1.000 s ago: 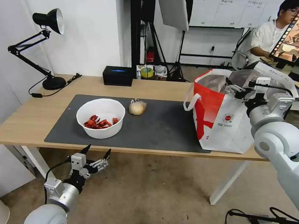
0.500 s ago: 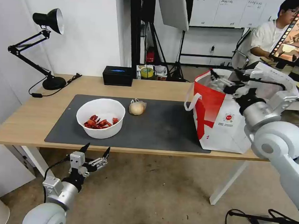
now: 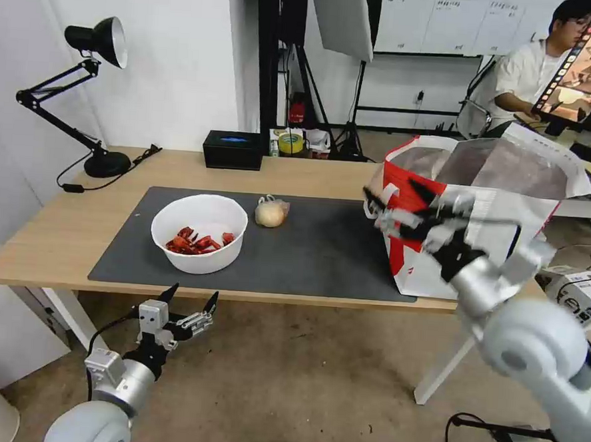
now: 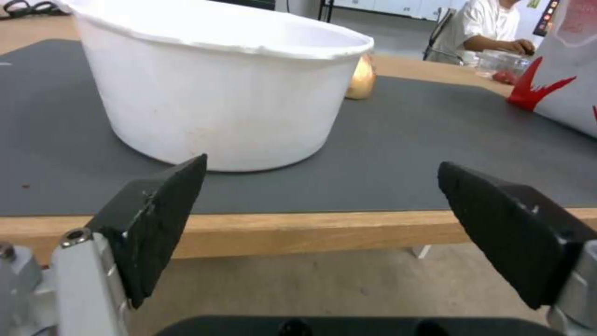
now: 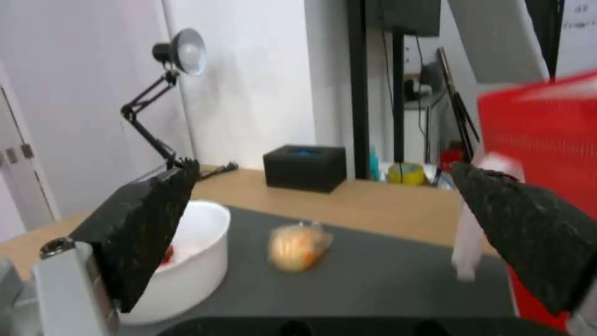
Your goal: Pick up the trash from the table and place it into the takeout bag.
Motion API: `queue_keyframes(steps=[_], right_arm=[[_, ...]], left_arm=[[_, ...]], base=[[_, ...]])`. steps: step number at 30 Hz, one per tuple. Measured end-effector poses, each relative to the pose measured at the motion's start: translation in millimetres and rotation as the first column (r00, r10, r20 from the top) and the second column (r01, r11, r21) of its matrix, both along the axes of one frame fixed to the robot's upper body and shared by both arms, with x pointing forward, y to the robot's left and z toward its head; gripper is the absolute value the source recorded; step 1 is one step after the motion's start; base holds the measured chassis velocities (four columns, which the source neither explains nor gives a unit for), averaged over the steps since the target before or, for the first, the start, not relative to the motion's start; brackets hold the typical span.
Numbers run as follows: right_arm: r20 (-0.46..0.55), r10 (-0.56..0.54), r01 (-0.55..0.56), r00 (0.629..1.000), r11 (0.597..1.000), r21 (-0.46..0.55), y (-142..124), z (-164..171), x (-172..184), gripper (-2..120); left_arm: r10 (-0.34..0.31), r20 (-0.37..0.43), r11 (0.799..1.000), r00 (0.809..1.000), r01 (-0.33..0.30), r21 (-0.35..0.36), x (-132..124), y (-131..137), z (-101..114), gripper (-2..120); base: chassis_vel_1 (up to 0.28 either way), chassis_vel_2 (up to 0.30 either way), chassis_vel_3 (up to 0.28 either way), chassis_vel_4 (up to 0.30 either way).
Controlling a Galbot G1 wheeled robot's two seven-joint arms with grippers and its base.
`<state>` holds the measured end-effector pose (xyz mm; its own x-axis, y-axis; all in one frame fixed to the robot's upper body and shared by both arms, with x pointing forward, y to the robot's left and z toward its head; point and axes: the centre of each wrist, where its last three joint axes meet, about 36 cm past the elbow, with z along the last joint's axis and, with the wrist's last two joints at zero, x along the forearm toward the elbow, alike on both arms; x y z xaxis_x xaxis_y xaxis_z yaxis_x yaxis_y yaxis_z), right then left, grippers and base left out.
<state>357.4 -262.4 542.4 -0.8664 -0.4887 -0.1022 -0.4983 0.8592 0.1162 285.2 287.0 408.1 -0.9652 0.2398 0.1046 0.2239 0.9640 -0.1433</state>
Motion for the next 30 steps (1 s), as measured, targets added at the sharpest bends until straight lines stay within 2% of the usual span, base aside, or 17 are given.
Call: queue_keyframes(steps=[11, 16, 17, 24, 30], right_arm=[[0.003, -0.1, 0.1, 0.995, 0.994, -0.04, 5.3, -57.1, -28.9, 100], [-0.026, -0.145, 0.143, 0.989, 0.989, -0.044, 10.3, -80.6, -44.8, 100], [-0.052, -0.172, 0.17, 0.984, 0.984, -0.048, 13.0, -95.5, -56.1, 100], [-0.116, -0.264, 0.258, 0.957, 0.964, -0.066, 17.8, -133.0, -81.4, 100], [-0.134, -0.299, 0.293, 0.945, 0.954, -0.067, 19.4, -145.3, -84.1, 100]], left_arm=[[0.007, -0.003, 1.0, 1.0, -0.007, -0.003, -4.1, 0.8, 0.9, 100], [0.009, -0.002, 1.0, 1.0, -0.009, -0.001, -6.6, 1.2, -0.5, 100], [0.011, -0.001, 1.0, 1.0, -0.011, -0.001, -8.4, 1.5, -1.5, 100], [0.017, -0.001, 1.0, 1.0, -0.017, -0.005, -11.6, 1.9, -3.0, 100], [0.011, -0.005, 1.0, 1.0, -0.011, -0.008, -12.3, 1.8, -4.1, 100]], base=[[0.0, 0.0, 0.0, 0.0], [0.0, 0.0, 0.0, 0.0], [0.0, 0.0, 0.0, 0.0], [0.0, 0.0, 0.0, 0.0], [0.0, 0.0, 0.0, 0.0]])
